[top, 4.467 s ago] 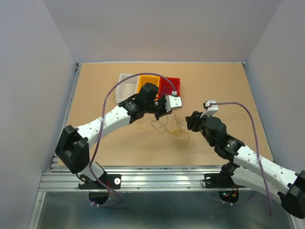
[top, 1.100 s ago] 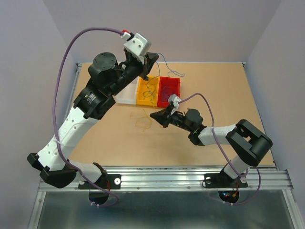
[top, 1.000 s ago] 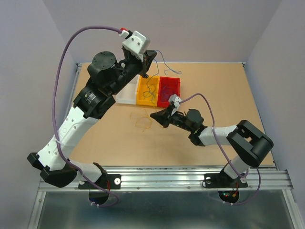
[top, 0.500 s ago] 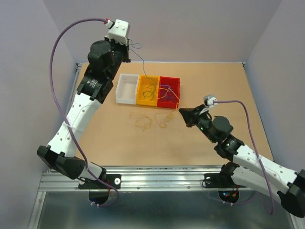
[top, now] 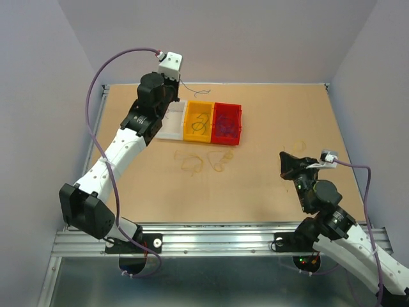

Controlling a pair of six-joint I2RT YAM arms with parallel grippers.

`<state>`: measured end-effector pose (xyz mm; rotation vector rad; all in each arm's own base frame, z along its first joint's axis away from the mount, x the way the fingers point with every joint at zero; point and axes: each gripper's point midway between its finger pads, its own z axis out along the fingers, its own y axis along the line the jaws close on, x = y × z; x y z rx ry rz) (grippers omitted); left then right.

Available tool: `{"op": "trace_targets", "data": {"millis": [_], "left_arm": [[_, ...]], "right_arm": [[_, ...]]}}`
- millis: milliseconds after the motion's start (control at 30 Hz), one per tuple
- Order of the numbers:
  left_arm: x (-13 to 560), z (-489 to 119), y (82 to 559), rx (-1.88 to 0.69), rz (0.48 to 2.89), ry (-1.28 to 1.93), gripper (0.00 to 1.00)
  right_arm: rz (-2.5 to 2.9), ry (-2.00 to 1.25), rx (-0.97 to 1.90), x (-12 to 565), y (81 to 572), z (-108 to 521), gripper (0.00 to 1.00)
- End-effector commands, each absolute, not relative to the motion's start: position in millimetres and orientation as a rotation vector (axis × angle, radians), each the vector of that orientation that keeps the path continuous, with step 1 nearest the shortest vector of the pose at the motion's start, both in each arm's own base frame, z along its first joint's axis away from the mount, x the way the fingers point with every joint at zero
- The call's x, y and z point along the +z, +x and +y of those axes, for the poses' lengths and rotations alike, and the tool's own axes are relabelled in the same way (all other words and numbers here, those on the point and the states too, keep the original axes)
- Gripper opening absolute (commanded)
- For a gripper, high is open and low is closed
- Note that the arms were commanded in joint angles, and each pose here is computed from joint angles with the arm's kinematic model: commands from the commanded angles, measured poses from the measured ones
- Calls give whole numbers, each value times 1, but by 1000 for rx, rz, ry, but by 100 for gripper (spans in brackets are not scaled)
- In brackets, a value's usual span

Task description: Untangle the cables

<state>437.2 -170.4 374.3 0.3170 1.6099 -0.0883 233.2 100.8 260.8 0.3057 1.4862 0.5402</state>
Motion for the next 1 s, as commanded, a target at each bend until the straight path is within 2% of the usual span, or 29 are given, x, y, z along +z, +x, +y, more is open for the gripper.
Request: {"op": "trace_targets", "data": {"millis": [0,233,500,733,967], "left_arm": [[422,-126,429,-54,1468,143,0],[417,-164,407,-265,1449,314,0],[408,-171,420,-305,1422,277,0],[402,-194,462,-340,1399,266,0],[362,-202,499,-308,1351,240,0]], "right_arm": [[1465,482,417,244,231,62,1],[1526,370,453,241,233,84,0],[1572,362,415,234,242,91,0],[1548,350,445,238,239,92,1],[1538,324,472,240,236,95,1]]}}
